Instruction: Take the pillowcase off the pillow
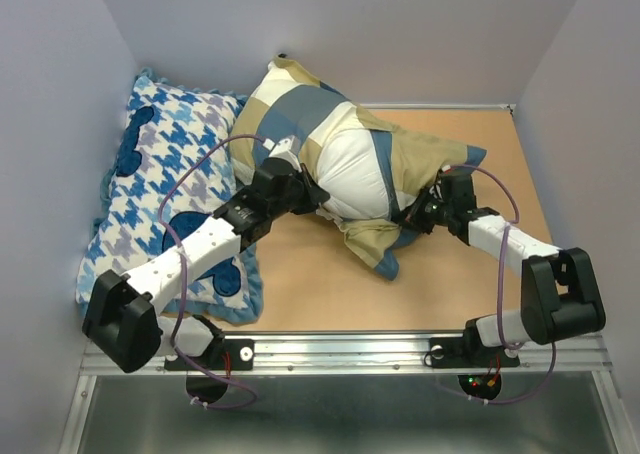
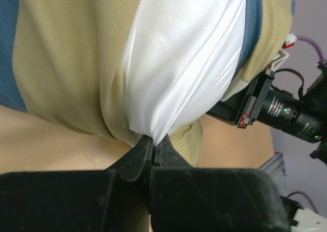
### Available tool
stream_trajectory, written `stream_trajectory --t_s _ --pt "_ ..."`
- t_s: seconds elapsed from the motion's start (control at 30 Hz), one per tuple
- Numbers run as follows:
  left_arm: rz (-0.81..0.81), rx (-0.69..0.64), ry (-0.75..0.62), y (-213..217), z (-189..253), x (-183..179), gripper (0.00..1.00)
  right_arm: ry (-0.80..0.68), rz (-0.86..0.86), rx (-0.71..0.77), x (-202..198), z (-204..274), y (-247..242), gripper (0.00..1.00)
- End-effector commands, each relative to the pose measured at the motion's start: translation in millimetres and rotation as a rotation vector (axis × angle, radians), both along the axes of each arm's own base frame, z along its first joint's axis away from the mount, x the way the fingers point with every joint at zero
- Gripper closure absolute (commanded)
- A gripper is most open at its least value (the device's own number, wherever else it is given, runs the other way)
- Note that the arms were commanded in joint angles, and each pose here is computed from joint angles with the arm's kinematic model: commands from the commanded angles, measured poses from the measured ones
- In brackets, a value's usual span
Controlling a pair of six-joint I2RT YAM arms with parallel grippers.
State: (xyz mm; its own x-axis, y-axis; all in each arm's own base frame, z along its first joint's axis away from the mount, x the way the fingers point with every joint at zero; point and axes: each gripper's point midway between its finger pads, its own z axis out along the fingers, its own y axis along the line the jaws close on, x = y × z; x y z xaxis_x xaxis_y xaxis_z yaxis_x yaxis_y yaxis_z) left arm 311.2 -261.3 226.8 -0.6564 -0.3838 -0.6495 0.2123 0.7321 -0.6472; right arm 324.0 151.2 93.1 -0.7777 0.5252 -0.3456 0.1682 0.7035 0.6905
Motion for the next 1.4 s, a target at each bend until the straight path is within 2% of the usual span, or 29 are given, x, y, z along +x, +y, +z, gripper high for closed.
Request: stream_trajectory --t_s 0.0,0.13,0.17,0.23,0.27,0.3,0.33,0.43,0.57,0.63,0.67,0.87,1.0,1.13,1.27,1.37 --pt "0.226 -0.034 -0.296 19 77 38 1.0 0.227 -0.258 -0.534 -38 -83 -112 0.99" --pt "0.107 0.044 -0.29 -25 56 34 0.76 0.201 -0.262 -0.519 -43 -79 -109 0.99" --pt "0.081 0.073 -0.302 -32 53 34 0.63 0.197 -0.261 -0.515 -43 -79 -108 0.99" --pt "0.045 0.108 -0.311 -52 51 30 0.55 0.192 -0.255 -0.507 -42 -78 -105 0.99" --pt "0.012 0.133 -0.318 -66 50 22 0.38 0.19 -0.255 -0.505 -41 -77 -104 0.99" --pt "0.01 0.15 -0.318 -71 48 19 0.33 0.187 -0.252 -0.505 -41 -77 -103 0.99" --pt "0.051 0.177 -0.321 -69 47 21 0.32 0.185 -0.248 -0.503 -41 -76 -101 1.0" --pt "0.061 0.205 -0.294 -83 34 6 0.21 0.178 -0.245 -0.501 -39 -75 -100 0.99" --pt "0.048 0.237 -0.267 -111 9 -22 0.2 0.176 -0.24 -0.493 -38 -74 -97 1.0" --pt "0.021 0.246 -0.243 -134 -8 -36 0.11 0.178 -0.24 -0.485 -38 -75 -96 0.99" --pt "0.02 0.261 -0.228 -144 -18 -37 0.03 0.177 -0.24 -0.484 -38 -75 -96 0.99" --pt "0.031 0.262 -0.22 -175 -33 -44 0.01 0.178 -0.235 -0.486 -41 -76 -95 0.99" --pt "0.137 0.334 -0.21 -179 -48 -18 0.01 0.175 -0.229 -0.47 -40 -75 -92 0.99" --pt "0.179 0.339 -0.178 -180 -63 9 0.01 0.163 -0.227 -0.459 -42 -72 -90 1.0" --pt "0.133 0.313 -0.148 -188 -78 30 0.02 0.156 -0.221 -0.443 -44 -70 -86 0.99" --pt "0.094 0.298 -0.114 -194 -91 44 0.06 0.145 -0.21 -0.425 -43 -65 -81 0.99"
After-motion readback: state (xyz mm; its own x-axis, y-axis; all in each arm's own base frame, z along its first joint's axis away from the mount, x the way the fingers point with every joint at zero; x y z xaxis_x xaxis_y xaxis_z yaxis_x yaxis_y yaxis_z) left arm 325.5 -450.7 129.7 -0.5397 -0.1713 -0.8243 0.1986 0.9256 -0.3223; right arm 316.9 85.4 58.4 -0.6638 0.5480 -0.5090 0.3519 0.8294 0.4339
